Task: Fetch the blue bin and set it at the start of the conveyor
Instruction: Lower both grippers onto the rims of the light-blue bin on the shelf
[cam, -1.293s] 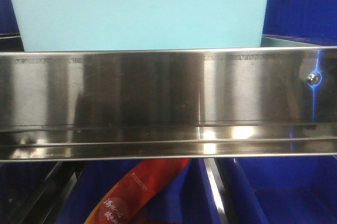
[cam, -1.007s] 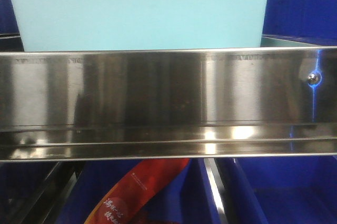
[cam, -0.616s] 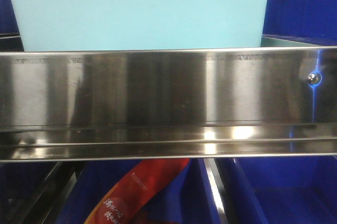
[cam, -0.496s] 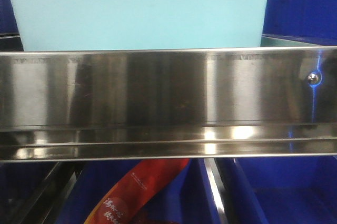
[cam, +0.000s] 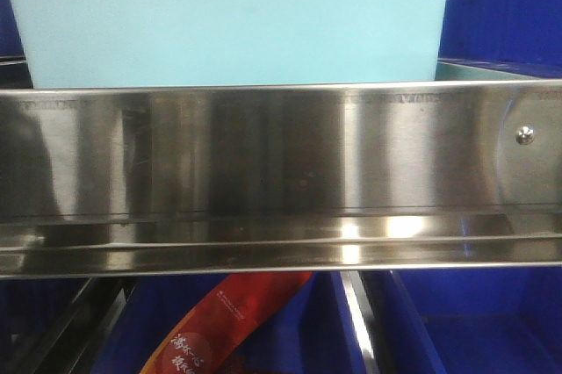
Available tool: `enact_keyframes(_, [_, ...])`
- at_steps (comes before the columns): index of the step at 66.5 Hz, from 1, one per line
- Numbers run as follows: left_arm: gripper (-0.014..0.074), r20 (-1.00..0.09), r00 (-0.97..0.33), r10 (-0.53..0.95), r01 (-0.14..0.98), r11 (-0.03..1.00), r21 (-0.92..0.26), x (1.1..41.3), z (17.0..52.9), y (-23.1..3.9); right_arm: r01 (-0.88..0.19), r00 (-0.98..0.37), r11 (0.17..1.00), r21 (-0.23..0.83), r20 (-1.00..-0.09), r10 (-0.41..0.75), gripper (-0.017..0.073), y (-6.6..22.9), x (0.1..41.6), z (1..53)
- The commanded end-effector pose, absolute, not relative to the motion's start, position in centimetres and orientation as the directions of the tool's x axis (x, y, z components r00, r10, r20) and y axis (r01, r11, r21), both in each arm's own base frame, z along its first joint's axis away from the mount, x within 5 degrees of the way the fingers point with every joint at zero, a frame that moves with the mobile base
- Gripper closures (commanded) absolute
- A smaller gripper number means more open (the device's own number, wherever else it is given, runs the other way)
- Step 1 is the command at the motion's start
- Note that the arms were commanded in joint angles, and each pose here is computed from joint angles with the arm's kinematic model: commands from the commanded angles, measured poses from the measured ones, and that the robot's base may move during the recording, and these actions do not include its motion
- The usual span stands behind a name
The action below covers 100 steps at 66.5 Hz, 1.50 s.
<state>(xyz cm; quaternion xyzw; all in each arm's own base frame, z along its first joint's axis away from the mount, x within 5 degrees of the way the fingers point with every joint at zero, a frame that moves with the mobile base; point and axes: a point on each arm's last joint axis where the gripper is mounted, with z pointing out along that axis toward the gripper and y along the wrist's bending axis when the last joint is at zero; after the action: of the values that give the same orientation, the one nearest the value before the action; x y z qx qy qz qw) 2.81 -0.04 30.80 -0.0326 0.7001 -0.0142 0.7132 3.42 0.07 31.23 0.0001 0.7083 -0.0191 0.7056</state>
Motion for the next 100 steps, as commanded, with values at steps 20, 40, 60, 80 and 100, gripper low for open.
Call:
enact_keyframes(20, [0.0704, -0.955, -0.263, -0.141, -0.006, 0.99, -0.144, 6.6, 35.2, -0.4, 0.01, -0.152, 1.0, -0.012, -0.988, -0.011, 0.0724, 0.0, 7.5, 36.8])
enact_keyframes(40, [0.0704, -0.953, -0.261, -0.155, -0.015, 0.988, -0.156, 9.7, 35.9, -0.2, -0.032, -0.133, 0.99, 0.139, -0.982, 0.133, 0.0724, 0.4, 9.3, 37.6])
enact_keyframes(60, [0.0704, -0.917, -0.388, -0.092, 0.07, 0.989, -0.129, 16.1, 37.5, -1.5, -0.021, -0.334, 0.983, 0.182, -0.928, 0.165, 0.0721, 0.4, 15.3, 37.5])
enact_keyframes(80, [0.0704, -0.841, -0.539, -0.055, 0.102, 0.986, -0.131, 25.4, 39.3, -4.0, -0.126, -0.451, 0.985, 0.12, -0.891, 0.051, 0.071, 2.5, 22.7, 40.2])
enact_keyframes(100, [0.0704, -0.765, -0.632, -0.122, -0.014, 0.989, -0.146, 32.3, 40.9, -4.4, -0.046, -0.565, 0.993, 0.11, -0.823, 0.065, 0.07, 5.2, 29.2, 41.7])
